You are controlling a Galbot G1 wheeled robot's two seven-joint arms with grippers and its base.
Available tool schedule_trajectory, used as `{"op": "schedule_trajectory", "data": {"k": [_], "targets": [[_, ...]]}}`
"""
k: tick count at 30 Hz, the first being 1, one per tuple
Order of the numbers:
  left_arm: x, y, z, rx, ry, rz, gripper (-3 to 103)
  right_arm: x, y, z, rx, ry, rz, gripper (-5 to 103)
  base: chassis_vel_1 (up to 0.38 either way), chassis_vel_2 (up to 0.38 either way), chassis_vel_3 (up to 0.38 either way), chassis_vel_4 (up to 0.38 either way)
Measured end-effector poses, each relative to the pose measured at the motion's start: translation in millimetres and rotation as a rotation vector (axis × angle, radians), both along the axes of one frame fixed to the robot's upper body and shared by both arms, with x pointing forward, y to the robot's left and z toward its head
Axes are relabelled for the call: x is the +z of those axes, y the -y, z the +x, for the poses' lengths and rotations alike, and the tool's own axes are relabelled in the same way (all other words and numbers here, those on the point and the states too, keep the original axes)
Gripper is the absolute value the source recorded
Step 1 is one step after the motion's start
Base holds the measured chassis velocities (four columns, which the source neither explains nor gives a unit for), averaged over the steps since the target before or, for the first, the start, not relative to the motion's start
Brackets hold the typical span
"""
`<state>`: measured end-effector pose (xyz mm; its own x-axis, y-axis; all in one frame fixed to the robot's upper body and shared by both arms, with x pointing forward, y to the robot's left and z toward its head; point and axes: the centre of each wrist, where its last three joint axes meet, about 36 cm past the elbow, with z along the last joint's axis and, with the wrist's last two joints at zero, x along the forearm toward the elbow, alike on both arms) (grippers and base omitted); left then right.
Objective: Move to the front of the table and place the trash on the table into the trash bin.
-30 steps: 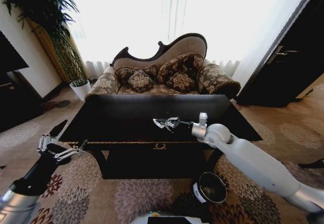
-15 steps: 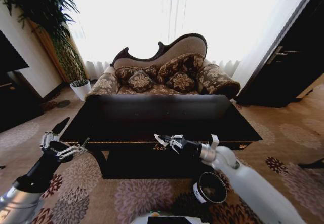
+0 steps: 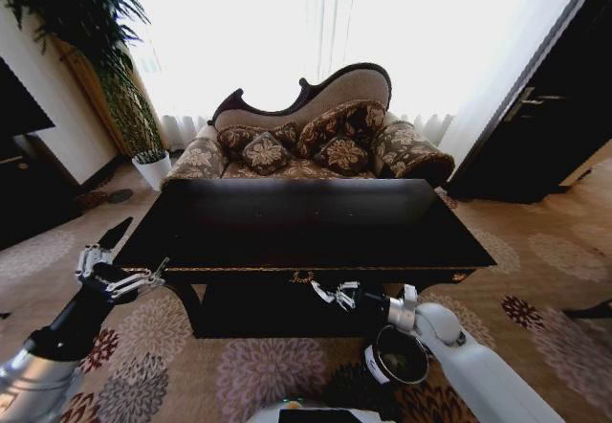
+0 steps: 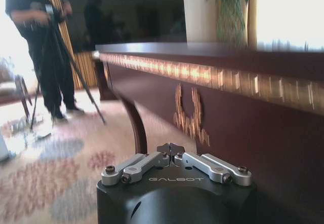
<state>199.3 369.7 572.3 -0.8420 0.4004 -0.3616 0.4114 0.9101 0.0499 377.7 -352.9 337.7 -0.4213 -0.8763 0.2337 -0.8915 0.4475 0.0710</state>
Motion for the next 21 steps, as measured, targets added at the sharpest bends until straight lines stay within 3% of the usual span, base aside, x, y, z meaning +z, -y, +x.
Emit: {"op": "schedule_trajectory", "data": {"k": [8, 14, 20, 21], "targets": [[-0.9, 0.1, -1.0, 0.001, -0.009, 0.0, 100, -64.7, 25.5, -11.4, -0.074, -0.106, -0.156, 0, 0.0, 0.0, 0.0, 0.0], [-1.2, -0.3, -2.1, 0.005, -0.016, 0.004, 100, -76.4, 26.9, -7.2, -0.146, -0.153, -0.227, 0, 0.0, 0.0, 0.0, 0.0], [-0.5, -1.4, -3.2, 0.009, -0.019, 0.009, 100, -100.4, 34.3, -2.8, -0.314, -0.225, -0.423, 0, 0.0, 0.0, 0.0, 0.0], [-0.5, -1.4, -3.2, 0.009, -0.019, 0.009, 100, -100.4, 34.3, -2.8, -0.314, -0.225, -0.423, 0, 0.0, 0.0, 0.0, 0.0]]}}
